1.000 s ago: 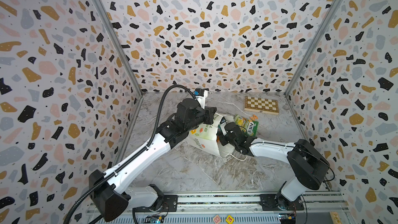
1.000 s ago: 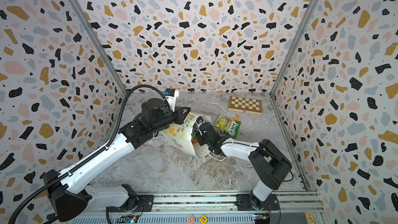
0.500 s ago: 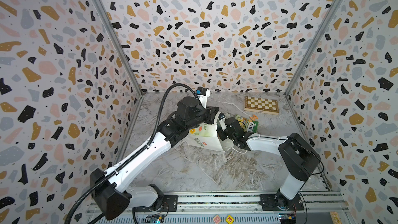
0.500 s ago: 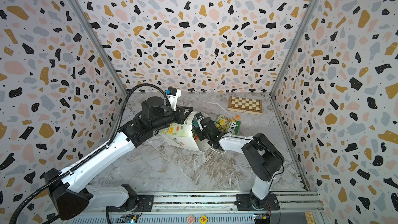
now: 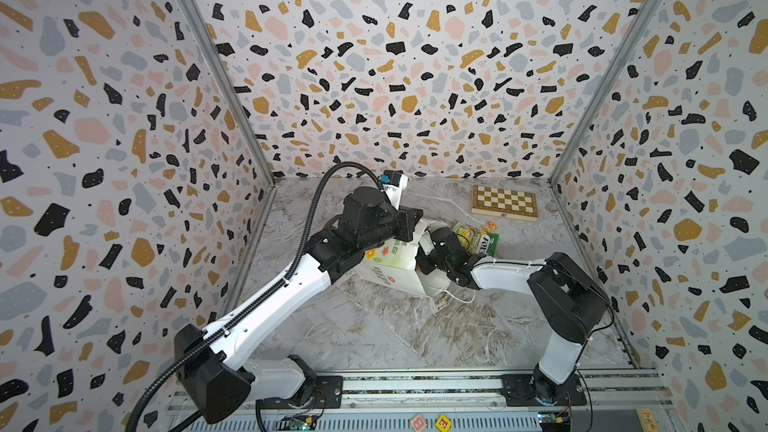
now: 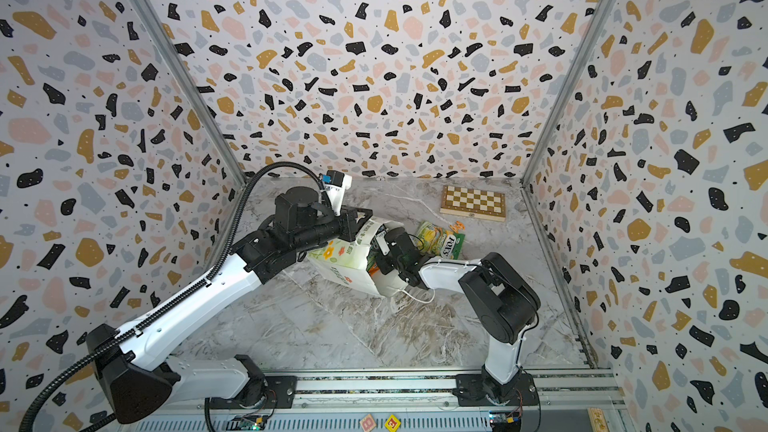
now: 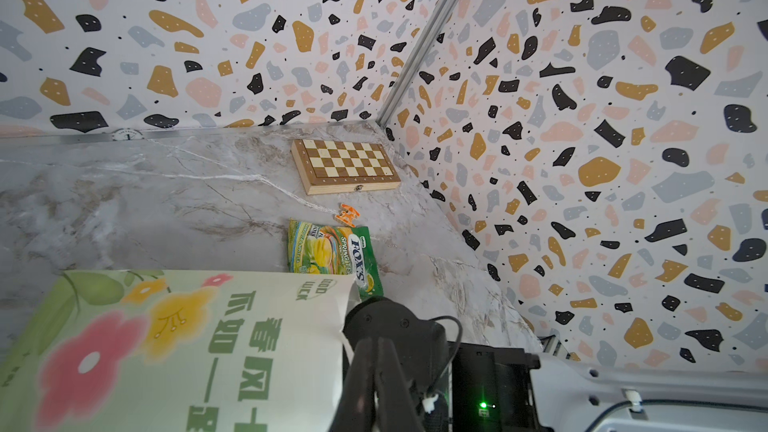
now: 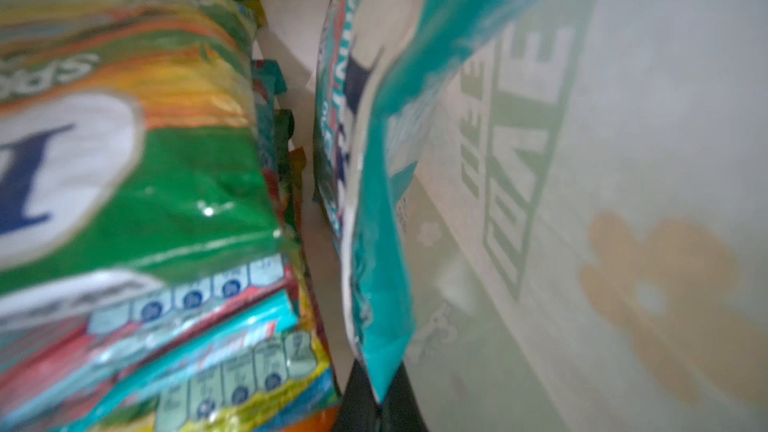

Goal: Take the snacks out of the paper bag
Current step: 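Reach the right gripper into the bag and grasp the teal Mint Blossom packet, then lift the teal packet out of the bag with the right gripper toward the chessboard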

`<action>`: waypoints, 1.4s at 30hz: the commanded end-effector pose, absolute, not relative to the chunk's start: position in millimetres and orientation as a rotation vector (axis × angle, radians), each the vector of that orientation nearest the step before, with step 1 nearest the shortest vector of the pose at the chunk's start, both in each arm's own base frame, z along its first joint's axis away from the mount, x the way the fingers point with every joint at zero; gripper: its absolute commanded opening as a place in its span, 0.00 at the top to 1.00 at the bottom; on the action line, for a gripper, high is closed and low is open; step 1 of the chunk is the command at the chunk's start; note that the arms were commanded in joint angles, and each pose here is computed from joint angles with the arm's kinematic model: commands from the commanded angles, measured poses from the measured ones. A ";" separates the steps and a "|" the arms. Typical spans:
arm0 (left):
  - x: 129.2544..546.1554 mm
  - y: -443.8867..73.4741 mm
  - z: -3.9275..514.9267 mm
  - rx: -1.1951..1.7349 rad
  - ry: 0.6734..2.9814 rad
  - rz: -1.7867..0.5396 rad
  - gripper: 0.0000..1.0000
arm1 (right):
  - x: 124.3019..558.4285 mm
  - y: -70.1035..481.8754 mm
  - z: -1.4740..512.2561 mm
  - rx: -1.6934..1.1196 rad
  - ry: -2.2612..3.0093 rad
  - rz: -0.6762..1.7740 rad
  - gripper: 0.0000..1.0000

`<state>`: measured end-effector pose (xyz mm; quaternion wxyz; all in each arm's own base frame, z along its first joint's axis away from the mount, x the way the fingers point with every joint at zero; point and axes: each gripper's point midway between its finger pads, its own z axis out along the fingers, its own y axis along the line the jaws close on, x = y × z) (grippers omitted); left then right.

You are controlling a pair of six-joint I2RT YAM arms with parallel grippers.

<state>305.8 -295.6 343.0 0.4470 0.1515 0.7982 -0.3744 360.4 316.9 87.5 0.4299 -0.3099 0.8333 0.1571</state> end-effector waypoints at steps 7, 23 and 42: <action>310.7 -271.1 352.1 0.341 1.949 -0.764 1.00 | 325.0 291.8 133.3 -0.745 2.023 0.463 1.00; 321.6 -256.3 349.4 0.223 1.951 -0.695 1.00 | 271.1 278.8 181.1 -0.807 1.943 0.680 1.00; 327.8 -260.8 345.7 0.202 1.958 -0.705 1.00 | 228.1 264.2 277.0 -0.800 1.741 0.863 1.00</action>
